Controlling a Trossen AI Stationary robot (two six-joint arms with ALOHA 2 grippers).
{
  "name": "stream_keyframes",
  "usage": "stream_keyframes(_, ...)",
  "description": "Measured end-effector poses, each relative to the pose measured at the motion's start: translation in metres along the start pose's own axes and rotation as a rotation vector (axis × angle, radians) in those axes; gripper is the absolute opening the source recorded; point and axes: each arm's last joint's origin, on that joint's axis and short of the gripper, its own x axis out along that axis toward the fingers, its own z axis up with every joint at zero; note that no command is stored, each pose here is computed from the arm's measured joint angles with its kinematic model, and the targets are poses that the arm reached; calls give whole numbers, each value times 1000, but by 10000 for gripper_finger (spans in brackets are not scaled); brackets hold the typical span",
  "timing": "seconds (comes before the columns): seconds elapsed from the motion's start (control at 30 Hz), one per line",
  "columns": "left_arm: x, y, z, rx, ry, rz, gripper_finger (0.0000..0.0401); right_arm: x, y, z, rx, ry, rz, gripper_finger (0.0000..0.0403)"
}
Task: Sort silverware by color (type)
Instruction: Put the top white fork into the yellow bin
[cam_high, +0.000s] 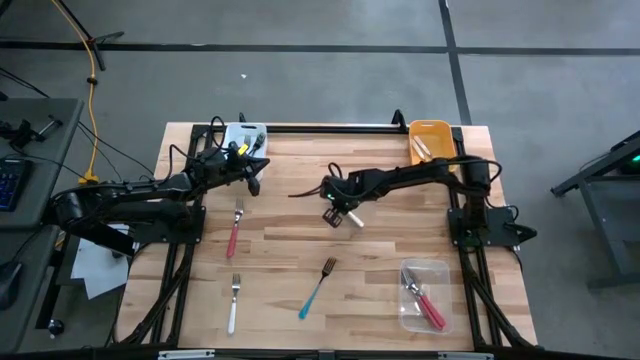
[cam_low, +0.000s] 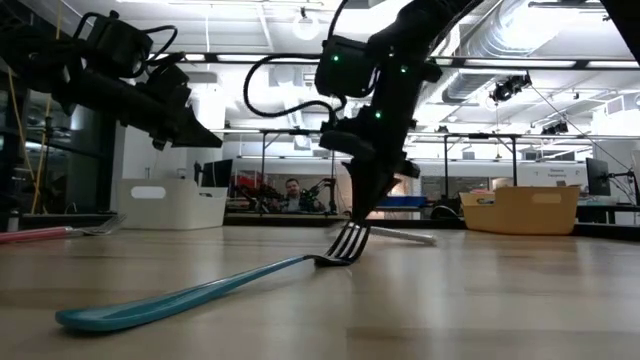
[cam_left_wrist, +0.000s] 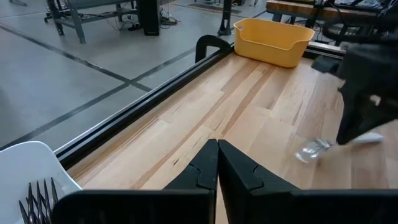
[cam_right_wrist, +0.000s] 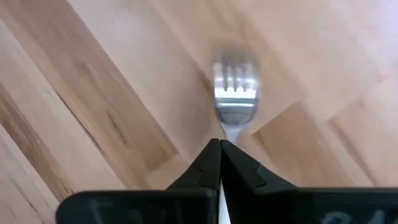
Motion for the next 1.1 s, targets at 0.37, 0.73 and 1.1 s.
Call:
stream_keyframes(0.37, 0, 0, 0, 0, 3, 0, 1, -33, -21, 6, 54, 11, -33, 3)
stream_keyframes(0.73, 0, 0, 0, -6, 1, -3, 1, -12, -30, 7, 59, 43, -100, 113)
stream_keyframes(1.1, 0, 0, 0, -7, 0, -3, 1, 14, -41, 9, 96, 106, -74, 99)
